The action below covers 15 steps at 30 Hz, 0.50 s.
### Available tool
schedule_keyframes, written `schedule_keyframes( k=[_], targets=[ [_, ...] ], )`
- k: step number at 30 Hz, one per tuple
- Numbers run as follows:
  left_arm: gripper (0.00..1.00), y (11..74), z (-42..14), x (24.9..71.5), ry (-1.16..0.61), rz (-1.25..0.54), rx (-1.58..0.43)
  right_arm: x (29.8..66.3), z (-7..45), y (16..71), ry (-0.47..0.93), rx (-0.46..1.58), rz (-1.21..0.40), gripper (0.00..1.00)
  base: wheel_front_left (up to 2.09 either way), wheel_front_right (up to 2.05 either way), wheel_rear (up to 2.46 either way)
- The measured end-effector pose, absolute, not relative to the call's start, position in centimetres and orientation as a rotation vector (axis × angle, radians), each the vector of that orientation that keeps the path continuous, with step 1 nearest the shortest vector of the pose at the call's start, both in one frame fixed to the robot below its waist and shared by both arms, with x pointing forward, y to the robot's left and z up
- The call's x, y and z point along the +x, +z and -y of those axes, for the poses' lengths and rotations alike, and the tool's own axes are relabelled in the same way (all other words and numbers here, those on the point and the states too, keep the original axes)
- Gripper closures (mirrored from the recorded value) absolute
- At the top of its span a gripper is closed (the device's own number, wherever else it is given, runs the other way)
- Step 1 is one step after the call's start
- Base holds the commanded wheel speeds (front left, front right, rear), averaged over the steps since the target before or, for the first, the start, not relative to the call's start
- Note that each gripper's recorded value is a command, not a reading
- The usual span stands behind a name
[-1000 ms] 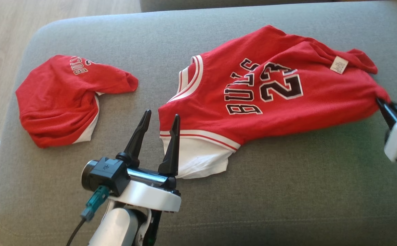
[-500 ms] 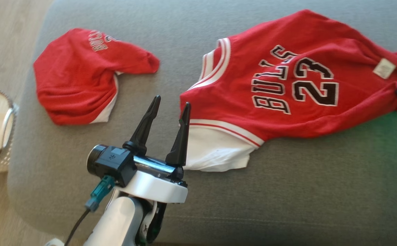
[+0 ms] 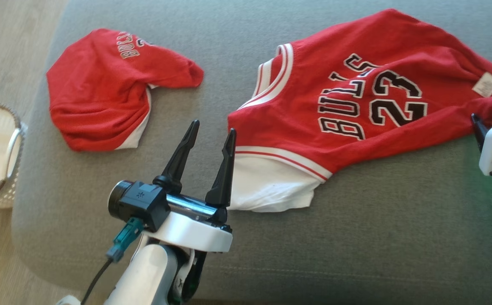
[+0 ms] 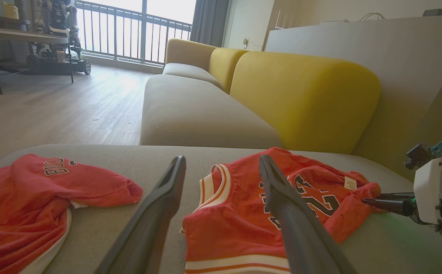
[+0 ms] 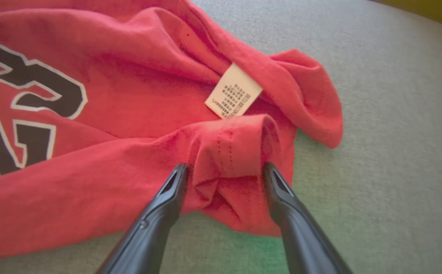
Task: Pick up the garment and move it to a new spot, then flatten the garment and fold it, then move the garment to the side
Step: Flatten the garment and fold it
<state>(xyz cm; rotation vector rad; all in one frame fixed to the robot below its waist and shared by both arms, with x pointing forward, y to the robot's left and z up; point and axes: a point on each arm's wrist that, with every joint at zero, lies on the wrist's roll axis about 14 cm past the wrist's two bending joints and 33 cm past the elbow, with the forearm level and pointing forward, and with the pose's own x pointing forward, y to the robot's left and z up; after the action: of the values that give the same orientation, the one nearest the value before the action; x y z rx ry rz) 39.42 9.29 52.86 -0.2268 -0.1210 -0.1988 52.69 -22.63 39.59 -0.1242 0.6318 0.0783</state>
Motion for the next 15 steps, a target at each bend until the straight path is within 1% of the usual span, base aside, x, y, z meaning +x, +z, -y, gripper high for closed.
schedule_keyframes(
  k=[2, 8, 9, 10, 12, 15],
  targets=[
    [0.0, 53.1, -8.8, 39.4, -0.213, 0.126, -0.23, 52.3, 23.1, 40.2, 0.065, -0.12, -0.6, 0.0, 0.0, 0.0, 0.0],
    [0.0, 54.1, -7.2, 38.9, -0.265, 0.153, -0.234, 51.9, 24.7, 44.8, 0.01, -0.042, -0.406, 0.0, 0.0, 0.0, 0.0],
    [0.0, 54.1, -7.2, 38.9, -0.265, 0.153, -0.234, 51.9, 24.7, 44.8, 0.01, -0.042, -0.406, 0.0, 0.0, 0.0, 0.0],
    [0.0, 54.2, -6.9, 38.7, -0.273, 0.153, -0.237, 51.7, 25.0, 45.7, 0.002, -0.027, -0.365, 0.0, 0.0, 0.0, 0.0],
    [0.0, 54.2, -6.4, 38.4, -0.289, 0.152, -0.242, 50.8, 25.6, 47.1, -0.017, 0.015, -0.299, 0.0, 0.0, 0.0, 0.0],
    [0.0, 54.4, -5.7, 38.1, -0.306, 0.155, -0.247, 48.6, 26.0, 47.5, -0.047, 0.089, -0.233, 0.0, 0.0, 0.0, 0.0]
  ],
)
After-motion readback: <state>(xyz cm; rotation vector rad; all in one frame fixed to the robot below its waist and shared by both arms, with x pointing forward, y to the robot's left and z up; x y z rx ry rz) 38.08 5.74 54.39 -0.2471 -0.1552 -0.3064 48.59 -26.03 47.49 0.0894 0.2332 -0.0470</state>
